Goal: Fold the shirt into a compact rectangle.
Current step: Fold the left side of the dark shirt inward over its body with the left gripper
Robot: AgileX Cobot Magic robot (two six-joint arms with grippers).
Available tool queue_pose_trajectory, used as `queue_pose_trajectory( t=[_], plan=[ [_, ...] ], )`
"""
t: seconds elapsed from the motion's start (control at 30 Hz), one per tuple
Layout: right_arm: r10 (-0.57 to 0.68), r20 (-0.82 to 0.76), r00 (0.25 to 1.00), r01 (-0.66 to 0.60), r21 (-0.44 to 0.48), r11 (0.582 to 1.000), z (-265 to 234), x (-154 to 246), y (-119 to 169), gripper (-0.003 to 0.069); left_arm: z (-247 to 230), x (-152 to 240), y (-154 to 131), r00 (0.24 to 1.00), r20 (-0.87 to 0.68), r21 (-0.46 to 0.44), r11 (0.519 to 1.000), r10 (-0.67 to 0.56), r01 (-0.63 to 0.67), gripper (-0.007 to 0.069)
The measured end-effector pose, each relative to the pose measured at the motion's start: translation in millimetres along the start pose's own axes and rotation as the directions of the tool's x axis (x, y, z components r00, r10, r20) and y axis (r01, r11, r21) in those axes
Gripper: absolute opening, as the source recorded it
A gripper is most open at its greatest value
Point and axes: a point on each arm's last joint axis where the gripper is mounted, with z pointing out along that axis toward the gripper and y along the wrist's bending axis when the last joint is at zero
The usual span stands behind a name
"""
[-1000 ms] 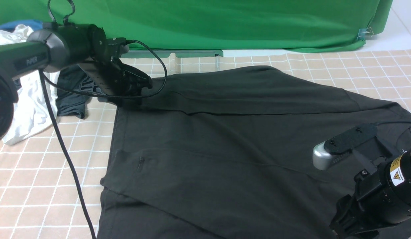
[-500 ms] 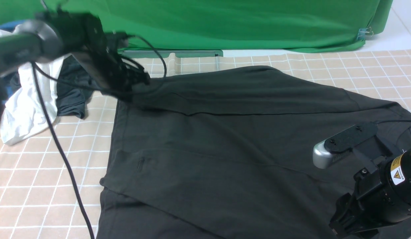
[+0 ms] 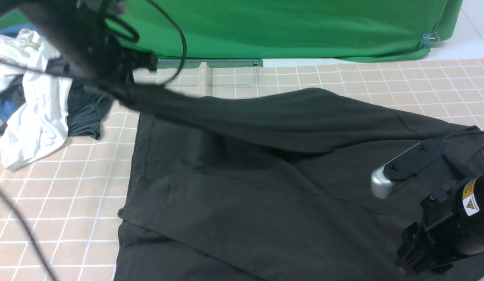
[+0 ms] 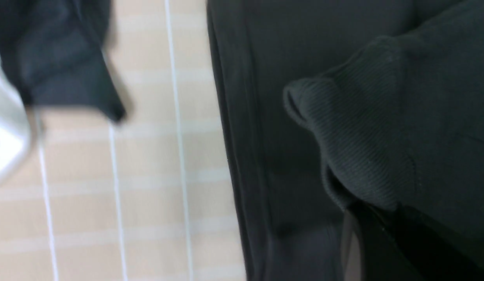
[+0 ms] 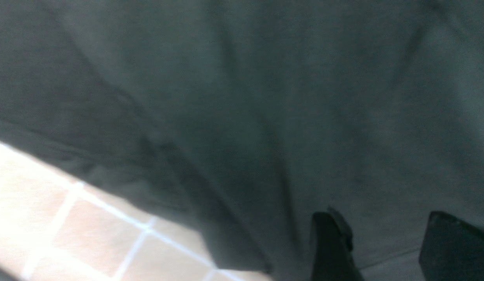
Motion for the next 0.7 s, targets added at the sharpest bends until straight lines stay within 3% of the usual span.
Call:
queue_pose_trajectory(
  t=[0.17,0.33,0.7],
  plan=[
    [-0.006,0.007,1.0,0.005,0.095,0.995,-0.4,-0.7,-8.7,0.036,7.3,63.5,-22.5,0.994,-0.099,0.008,0.999,-0.045,0.046,0.0034],
    [-0.015,0.046,0.999,0.01,0.111,0.994,-0.7,-4.3,-10.0,0.036,25.1,110.2,-25.1,0.974,-0.204,-0.037,0.995,-0.095,0.089,0.0034],
    [-0.013,0.059,0.998,0.006,0.113,0.994,-0.7,-5.5,-10.3,0.036,28.7,133.2,-18.2,0.96,-0.245,-0.086,0.989,-0.14,0.122,0.0034]
  ],
)
